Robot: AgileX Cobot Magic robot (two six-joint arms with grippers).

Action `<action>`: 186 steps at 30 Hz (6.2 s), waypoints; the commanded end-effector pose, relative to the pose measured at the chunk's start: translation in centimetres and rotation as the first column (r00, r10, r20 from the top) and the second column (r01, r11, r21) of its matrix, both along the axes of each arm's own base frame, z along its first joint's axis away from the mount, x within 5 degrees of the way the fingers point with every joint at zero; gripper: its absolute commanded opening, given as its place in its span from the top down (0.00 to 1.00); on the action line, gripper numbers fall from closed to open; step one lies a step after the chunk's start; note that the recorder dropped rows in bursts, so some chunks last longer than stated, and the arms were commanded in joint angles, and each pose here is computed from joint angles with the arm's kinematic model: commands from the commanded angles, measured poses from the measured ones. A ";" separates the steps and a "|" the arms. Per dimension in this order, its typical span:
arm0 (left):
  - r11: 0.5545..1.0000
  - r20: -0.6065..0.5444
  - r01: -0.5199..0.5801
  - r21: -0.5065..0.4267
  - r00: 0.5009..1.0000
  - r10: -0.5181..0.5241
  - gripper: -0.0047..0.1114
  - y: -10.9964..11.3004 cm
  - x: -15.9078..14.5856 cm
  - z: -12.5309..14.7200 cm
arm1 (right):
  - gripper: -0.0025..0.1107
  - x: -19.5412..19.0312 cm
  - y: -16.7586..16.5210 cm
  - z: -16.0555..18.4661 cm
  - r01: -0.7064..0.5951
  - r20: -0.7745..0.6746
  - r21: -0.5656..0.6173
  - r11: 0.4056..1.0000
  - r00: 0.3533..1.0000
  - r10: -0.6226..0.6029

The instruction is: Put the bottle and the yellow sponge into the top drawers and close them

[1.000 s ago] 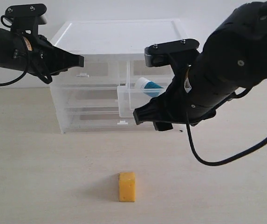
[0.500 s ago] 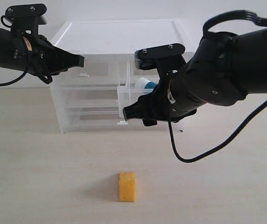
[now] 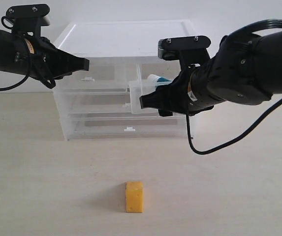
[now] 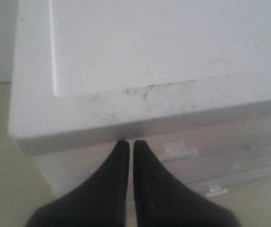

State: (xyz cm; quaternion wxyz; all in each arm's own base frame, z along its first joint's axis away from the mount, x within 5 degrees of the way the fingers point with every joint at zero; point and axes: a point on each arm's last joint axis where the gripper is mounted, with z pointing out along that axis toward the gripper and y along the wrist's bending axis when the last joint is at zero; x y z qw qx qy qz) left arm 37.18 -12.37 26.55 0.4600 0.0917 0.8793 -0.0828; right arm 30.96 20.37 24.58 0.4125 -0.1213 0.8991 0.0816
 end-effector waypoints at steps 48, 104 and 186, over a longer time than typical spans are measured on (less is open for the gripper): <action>1.000 0.057 0.016 -0.008 0.998 -0.015 0.93 -0.1 0.7 0.0 | 0.50 7.2 1.0 0.0 0.006 0.116 -0.014 1.000 0.993 -0.004; 1.000 0.057 0.016 -0.008 0.998 -0.015 0.93 -0.1 0.7 0.0 | 0.98 5.7 -2.1 0.6 -0.089 0.152 -0.062 0.994 0.984 0.098; 0.226 0.308 -0.210 0.951 0.687 -0.659 0.93 -4.0 -10.1 -7.9 | 0.98 6.3 -2.1 1.8 -0.100 0.202 -0.111 0.989 0.972 0.121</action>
